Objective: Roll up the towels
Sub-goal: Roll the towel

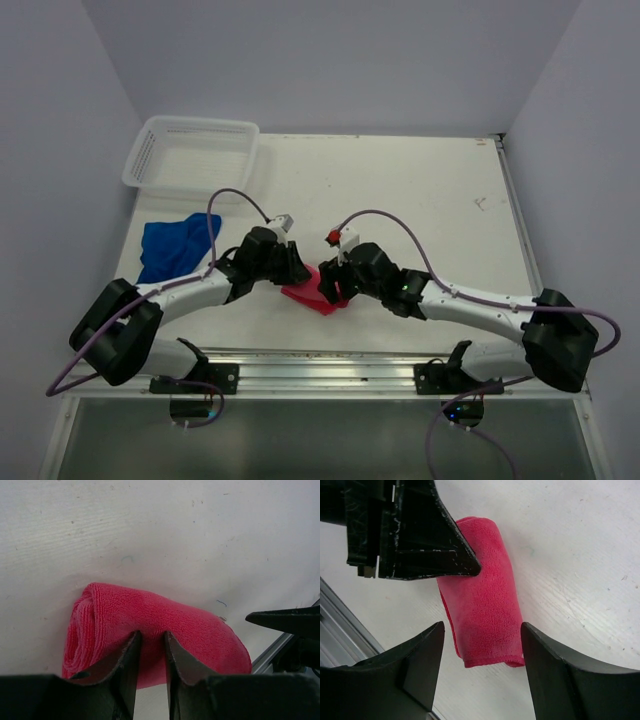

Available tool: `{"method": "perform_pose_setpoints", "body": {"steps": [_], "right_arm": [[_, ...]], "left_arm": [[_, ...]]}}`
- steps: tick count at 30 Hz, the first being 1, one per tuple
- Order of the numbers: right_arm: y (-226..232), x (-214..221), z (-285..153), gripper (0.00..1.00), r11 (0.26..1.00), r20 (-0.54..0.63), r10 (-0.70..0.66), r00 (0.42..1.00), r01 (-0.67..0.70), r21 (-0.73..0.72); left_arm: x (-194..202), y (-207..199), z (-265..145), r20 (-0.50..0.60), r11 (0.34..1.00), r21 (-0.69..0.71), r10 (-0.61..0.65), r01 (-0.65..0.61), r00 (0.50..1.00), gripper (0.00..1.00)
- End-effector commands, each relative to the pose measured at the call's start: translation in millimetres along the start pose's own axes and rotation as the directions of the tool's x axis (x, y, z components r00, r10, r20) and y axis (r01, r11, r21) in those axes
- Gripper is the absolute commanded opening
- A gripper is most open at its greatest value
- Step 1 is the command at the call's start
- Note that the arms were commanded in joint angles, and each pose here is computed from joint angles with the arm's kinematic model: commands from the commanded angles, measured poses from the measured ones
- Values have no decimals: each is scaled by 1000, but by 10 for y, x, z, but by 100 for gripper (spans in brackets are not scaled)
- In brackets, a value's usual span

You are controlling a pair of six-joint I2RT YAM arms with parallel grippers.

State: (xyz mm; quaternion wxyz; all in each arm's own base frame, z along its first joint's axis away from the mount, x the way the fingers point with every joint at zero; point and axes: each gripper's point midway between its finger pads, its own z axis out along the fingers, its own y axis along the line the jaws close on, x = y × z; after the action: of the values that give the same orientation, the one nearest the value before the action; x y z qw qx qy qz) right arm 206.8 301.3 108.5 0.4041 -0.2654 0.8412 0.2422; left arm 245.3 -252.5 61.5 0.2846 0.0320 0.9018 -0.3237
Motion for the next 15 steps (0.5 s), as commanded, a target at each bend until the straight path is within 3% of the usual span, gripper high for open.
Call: {"method": "perform_pose_setpoints", "body": {"steps": [1,7,15], "right_arm": [[214,-121,41,65,987,-37,96,995,-100,-122],[93,162,249,67,984,-154,127,980,-143,-101],[-270,590,350,65,993,-224,116,968,-108,46]], "left_arm": [[219,151,-28,-44,999,-49,-15,13,999,30],[259,161,-42,-49,999,-46,-18,16,999,30],[315,151,-64,-51,999,-38,-19,17,998,30]]}}
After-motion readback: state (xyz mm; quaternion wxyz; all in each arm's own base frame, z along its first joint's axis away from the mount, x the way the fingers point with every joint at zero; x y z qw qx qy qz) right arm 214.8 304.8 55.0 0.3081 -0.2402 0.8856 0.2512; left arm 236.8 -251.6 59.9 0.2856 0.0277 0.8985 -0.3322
